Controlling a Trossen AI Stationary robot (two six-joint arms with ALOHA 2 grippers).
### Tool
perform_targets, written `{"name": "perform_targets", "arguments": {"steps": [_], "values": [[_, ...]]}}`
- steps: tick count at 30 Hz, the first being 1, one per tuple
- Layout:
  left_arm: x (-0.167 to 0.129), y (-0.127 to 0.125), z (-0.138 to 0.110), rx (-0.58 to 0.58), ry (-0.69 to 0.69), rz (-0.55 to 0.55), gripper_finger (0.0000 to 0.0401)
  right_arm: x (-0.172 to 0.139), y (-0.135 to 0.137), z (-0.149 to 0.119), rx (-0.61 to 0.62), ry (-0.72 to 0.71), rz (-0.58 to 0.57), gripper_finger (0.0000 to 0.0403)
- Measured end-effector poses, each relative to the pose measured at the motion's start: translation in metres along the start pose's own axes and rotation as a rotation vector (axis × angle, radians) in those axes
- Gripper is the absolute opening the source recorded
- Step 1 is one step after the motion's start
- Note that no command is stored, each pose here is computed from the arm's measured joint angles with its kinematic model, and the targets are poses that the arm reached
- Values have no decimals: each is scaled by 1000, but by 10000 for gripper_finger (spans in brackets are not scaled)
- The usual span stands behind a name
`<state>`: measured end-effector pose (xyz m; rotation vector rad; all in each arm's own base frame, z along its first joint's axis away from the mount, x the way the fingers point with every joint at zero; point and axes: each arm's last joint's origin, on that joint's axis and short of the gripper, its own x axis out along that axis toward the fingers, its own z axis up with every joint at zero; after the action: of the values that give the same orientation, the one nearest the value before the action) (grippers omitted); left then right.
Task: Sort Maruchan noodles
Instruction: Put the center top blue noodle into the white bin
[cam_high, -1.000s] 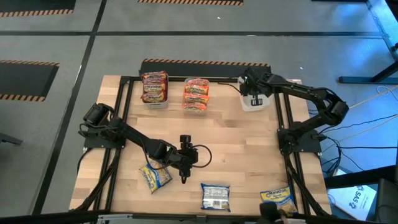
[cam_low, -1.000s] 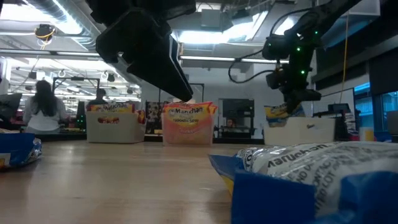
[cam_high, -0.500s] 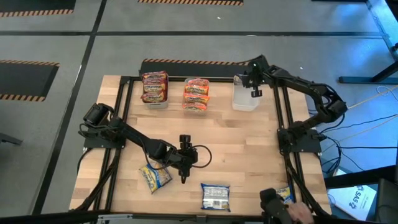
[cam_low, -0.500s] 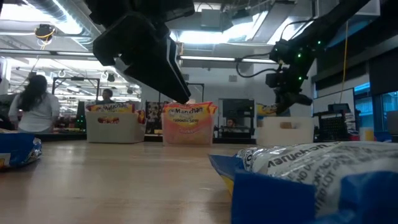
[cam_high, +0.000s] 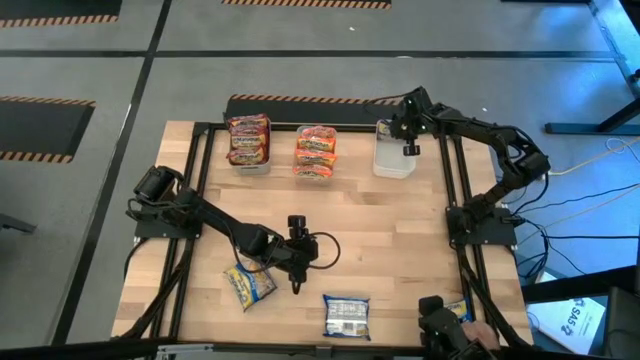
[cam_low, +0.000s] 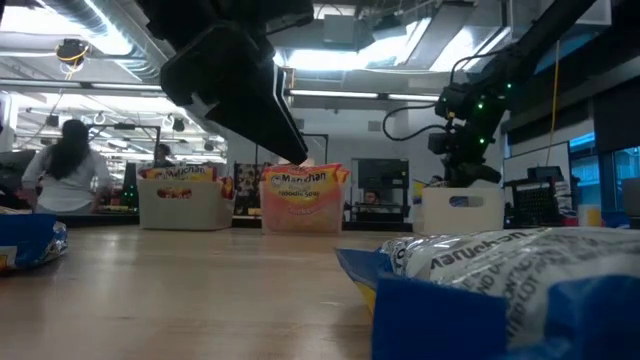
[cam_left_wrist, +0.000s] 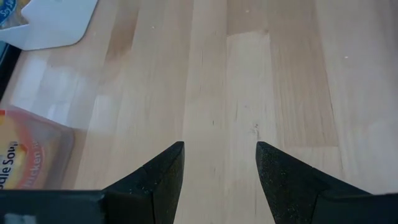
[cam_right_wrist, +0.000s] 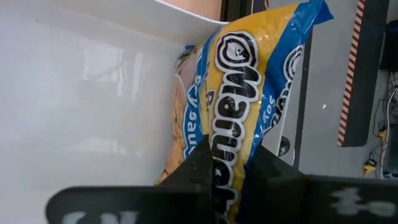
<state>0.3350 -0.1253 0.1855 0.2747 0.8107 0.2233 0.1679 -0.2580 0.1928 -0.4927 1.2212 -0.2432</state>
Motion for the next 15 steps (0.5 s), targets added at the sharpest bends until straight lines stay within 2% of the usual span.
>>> {"name": "perform_targets", "arguments": {"steps": [7,15], "values": [[0,0,0,-3,-3,0,194,1,0,-1,28,52,-17,57],[0,0,0,-3,-3,0,194,1,-1,-1,41,79,-45,154]]}}
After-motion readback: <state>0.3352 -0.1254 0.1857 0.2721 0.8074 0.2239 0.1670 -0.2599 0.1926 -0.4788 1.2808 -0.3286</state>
